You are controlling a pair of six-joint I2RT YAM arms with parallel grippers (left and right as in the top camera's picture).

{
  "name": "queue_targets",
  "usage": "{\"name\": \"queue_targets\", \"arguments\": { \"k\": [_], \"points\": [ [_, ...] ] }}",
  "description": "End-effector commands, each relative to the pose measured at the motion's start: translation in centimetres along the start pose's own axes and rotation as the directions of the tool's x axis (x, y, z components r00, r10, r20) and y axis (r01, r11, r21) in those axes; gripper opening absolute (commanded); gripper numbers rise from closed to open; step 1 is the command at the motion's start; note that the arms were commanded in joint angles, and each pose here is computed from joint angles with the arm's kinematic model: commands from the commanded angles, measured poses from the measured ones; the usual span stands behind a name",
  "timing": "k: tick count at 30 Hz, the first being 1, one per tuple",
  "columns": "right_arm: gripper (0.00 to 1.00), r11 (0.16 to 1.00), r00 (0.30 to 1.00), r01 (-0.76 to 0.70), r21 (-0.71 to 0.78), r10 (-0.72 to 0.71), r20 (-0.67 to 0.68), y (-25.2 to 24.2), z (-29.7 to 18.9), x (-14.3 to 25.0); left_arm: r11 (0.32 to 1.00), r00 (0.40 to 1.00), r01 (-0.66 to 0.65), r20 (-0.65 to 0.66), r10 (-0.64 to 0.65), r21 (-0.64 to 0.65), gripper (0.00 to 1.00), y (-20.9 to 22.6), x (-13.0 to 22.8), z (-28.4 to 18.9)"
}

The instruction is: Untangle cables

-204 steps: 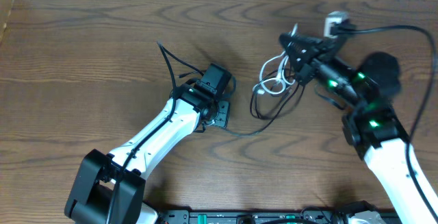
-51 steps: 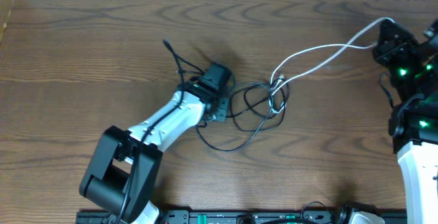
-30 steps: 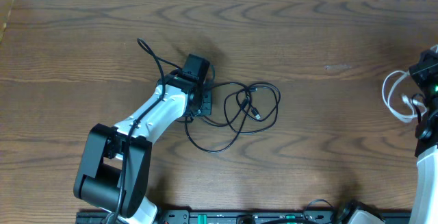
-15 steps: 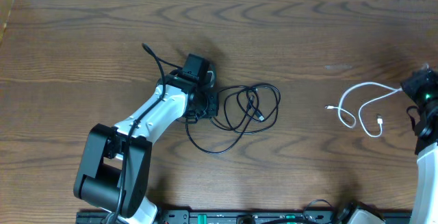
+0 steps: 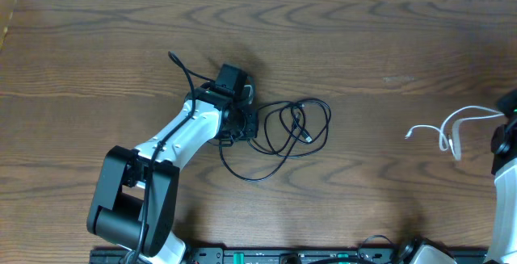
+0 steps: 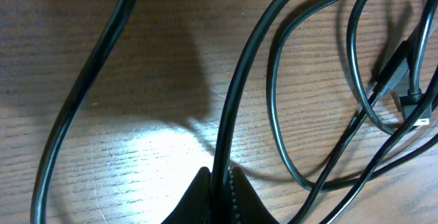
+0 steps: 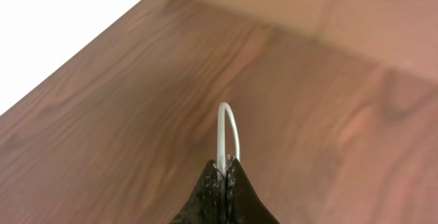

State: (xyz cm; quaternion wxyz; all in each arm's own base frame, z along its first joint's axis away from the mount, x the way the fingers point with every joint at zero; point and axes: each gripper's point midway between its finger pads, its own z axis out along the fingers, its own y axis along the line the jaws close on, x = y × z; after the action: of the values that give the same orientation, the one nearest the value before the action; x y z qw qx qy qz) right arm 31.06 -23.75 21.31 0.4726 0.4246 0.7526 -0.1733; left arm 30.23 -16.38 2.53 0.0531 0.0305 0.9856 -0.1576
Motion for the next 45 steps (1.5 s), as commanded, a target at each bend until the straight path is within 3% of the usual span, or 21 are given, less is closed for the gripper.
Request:
{"name": "queue_targets", "arguments": {
  "k": [1, 14, 18, 22, 24, 26, 28, 36, 38, 41, 43, 45],
  "points": [
    [0.01, 0.979, 0.993, -0.025, 0.2, 0.001, 0.12, -3.7, -0.5, -2.8, 1.0, 1.0, 0.007, 0.011, -0.007, 0.016, 0.08, -0.3, -0.1, -0.6],
    [0.01, 0.966, 0.951, -0.136, 0.219, 0.065, 0.303, -6.0, -1.0, -7.5, 1.0, 1.0, 0.008, 0.008, -0.008, 0.015, 0.07, -0.3, 0.0, -0.6],
    [0.01, 0.972, 0.963, -0.11, 0.207, 0.052, 0.265, -5.6, -0.2, -6.6, 1.0, 1.0, 0.008, 0.008, -0.008, 0.015, 0.08, -0.3, 0.0, -0.6],
    [0.06, 0.99, 0.992, -0.044, 0.131, 0.028, 0.121, -4.0, 1.8, -3.3, 1.0, 1.0, 0.008, 0.008, -0.008, 0.015, 0.08, -0.3, 0.0, -0.6],
    [0.19, 0.997, 1.0, -0.014, 0.075, 0.013, 0.023, -3.1, 2.5, -1.0, 1.0, 1.0, 0.008, 0.008, -0.008, 0.015, 0.08, -0.3, 0.0, -0.6],
    [0.44, 1.0, 0.997, 0.001, 0.004, -0.001, -0.073, -2.0, 2.7, 1.2, 1.0, 1.0, 0.008, 0.008, -0.008, 0.015, 0.08, -0.3, 0.0, -0.6],
    [0.61, 0.998, 0.988, 0.002, -0.062, -0.012, -0.152, -0.9, 2.7, 3.0, 1.0, 1.0, 0.008, 0.008, -0.008, 0.015, 0.08, -0.3, 0.0, -0.6],
    [0.83, 0.932, 0.935, -0.08, -0.355, -0.053, -0.351, 4.1, 0.5, 7.1, 1.0, 1.0, 0.008, 0.008, -0.008, 0.015, 0.08, -0.3, -0.1, -0.6],
    [0.83, 0.886, 0.919, -0.109, -0.45, -0.083, -0.385, 6.1, -0.7, 7.9, 1.0, 1.0, 0.005, 0.016, -0.006, 0.018, 0.07, -0.4, -0.2, -0.6],
    [0.6, 0.784, 0.899, -0.098, -0.612, -0.194, -0.392, 9.5, -3.1, 9.1, 0.997, 0.998, -0.014, 0.056, 0.01, 0.075, 0.07, -1.9, -1.3, -2.0],
    [0.59, 0.741, 0.885, -0.092, -0.665, -0.244, -0.395, 11.1, -4.3, 10.1, 0.988, 0.994, -0.049, 0.105, 0.033, 0.149, 0.07, -3.9, -2.4, -4.1],
    [0.65, 0.71, 0.868, -0.077, -0.7, -0.297, -0.397, 12.6, -5.5, 11.2, 0.976, 0.978, -0.099, 0.2, 0.06, 0.191, 0.07, -5.7, -4.1, -7.3]
  ]
}}
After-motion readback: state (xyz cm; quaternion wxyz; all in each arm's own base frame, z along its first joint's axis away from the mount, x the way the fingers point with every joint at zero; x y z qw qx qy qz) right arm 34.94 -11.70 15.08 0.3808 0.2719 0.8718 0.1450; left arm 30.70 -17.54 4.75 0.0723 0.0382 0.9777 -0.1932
